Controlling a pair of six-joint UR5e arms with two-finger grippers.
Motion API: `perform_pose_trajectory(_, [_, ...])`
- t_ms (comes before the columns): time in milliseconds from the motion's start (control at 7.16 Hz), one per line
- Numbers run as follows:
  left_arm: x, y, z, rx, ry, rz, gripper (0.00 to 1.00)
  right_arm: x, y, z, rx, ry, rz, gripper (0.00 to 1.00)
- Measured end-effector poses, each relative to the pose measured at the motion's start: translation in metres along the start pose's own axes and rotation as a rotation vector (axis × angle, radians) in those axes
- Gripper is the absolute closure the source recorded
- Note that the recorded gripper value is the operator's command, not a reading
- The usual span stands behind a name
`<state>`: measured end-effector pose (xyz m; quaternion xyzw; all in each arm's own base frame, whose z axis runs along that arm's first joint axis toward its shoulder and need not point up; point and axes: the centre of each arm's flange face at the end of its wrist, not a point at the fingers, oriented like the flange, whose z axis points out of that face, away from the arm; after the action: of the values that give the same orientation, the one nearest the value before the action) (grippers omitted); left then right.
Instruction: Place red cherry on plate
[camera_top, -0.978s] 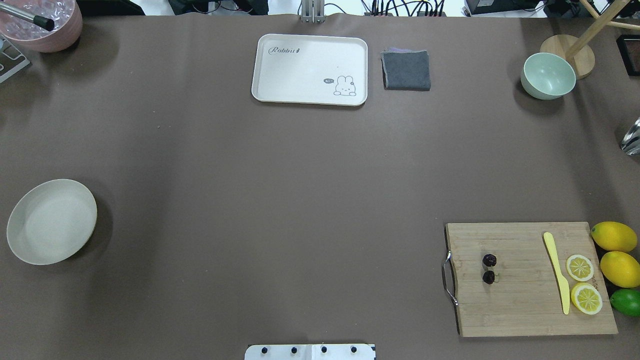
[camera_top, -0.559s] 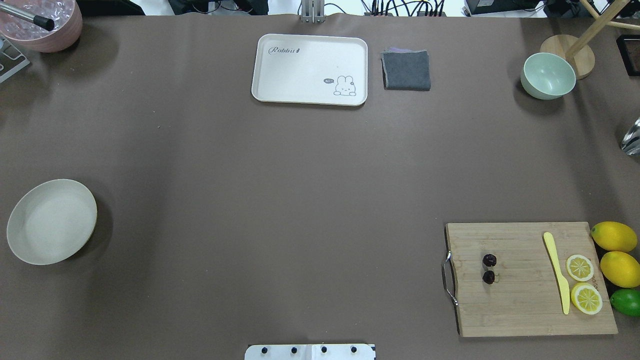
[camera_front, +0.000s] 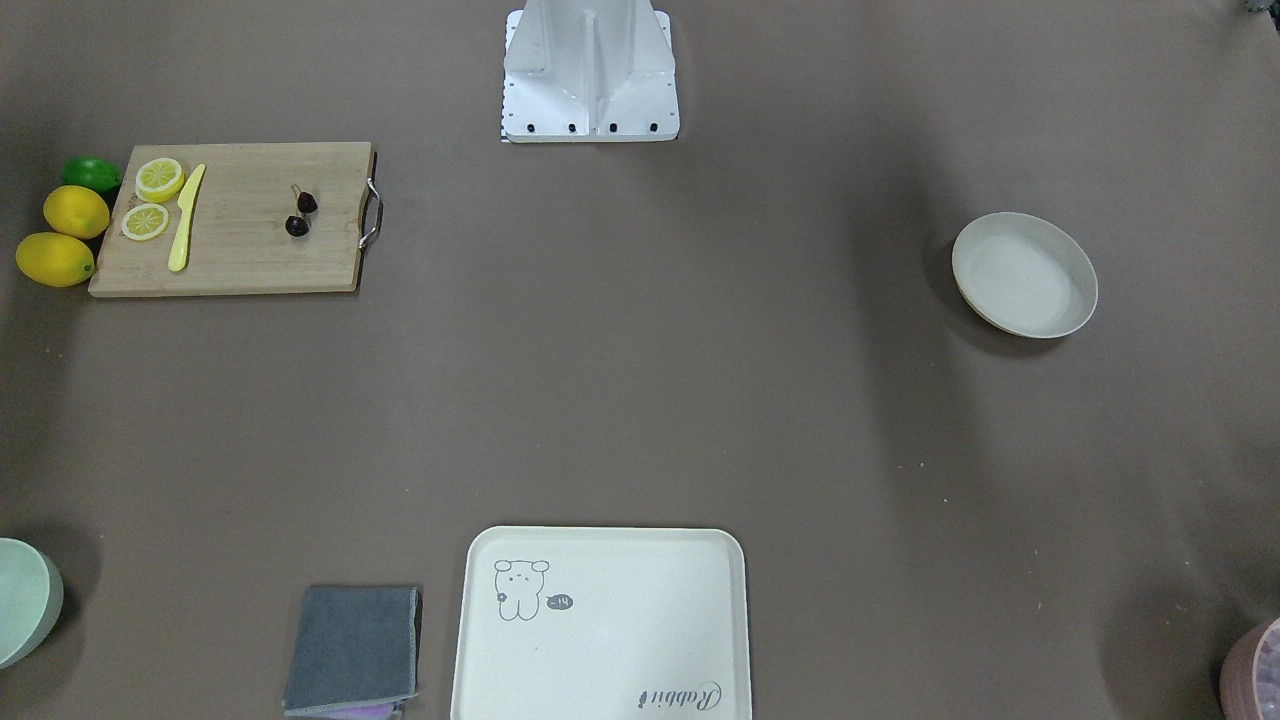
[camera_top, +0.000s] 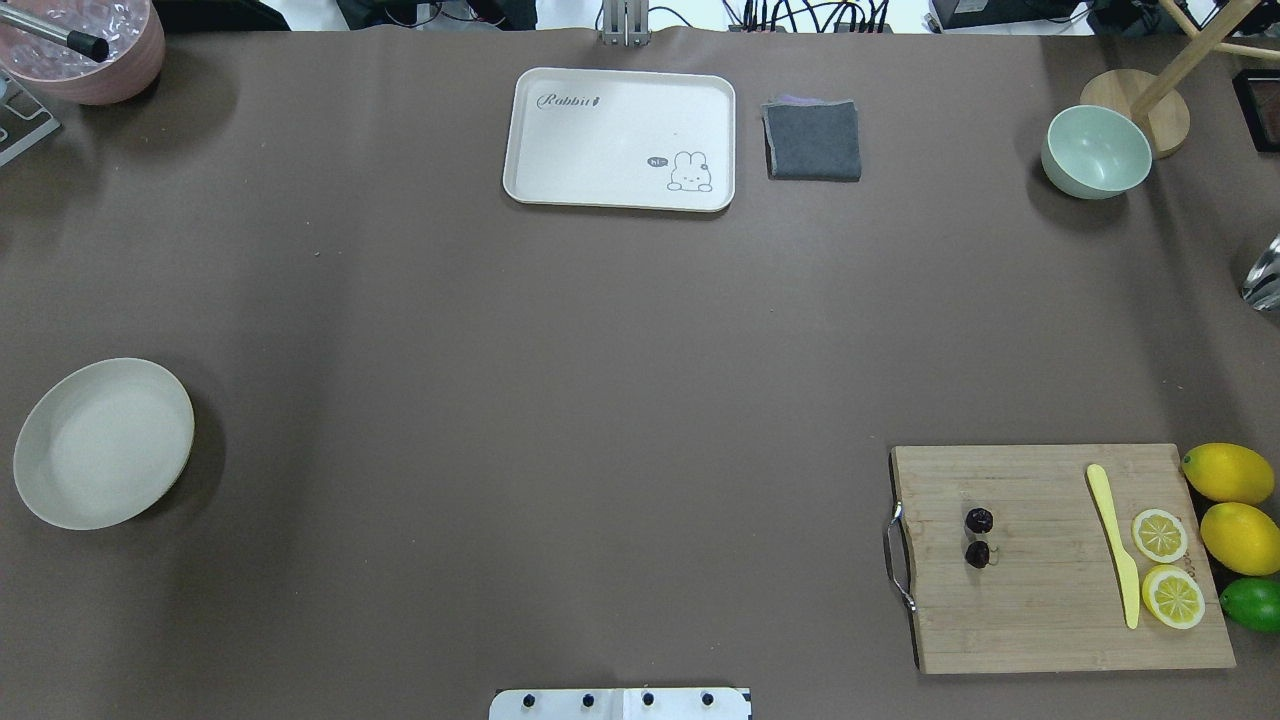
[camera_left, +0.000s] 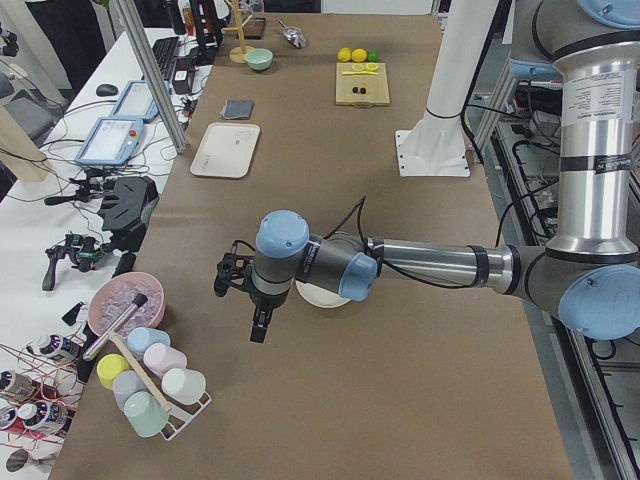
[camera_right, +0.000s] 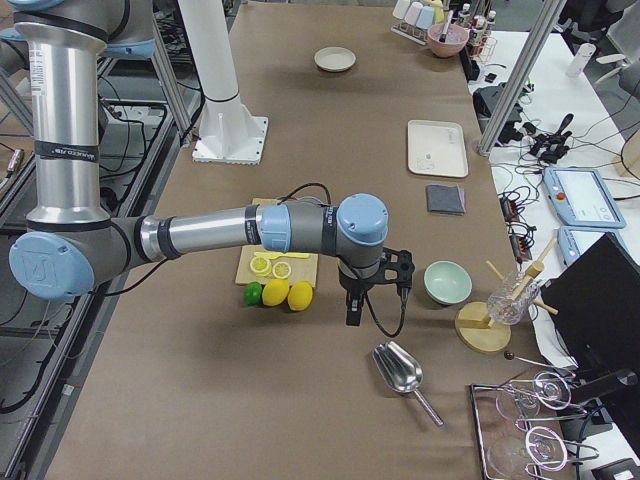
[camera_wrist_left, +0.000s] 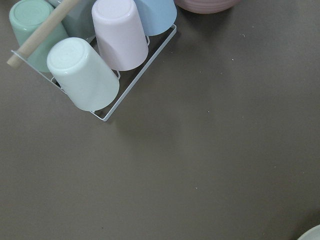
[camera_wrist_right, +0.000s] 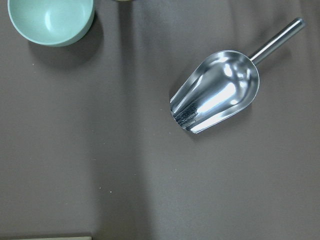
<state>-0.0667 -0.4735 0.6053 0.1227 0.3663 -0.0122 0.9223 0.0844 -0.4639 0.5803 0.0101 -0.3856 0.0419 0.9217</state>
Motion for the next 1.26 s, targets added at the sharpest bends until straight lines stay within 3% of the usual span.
perform_pose_trajectory(1257, [0.0012, 0.0018, 0.0011, -0.006, 0.012, -0.001, 0.02, 0.0014, 0.0060, -0.0030, 0.005, 0.001, 0.004, 0.00])
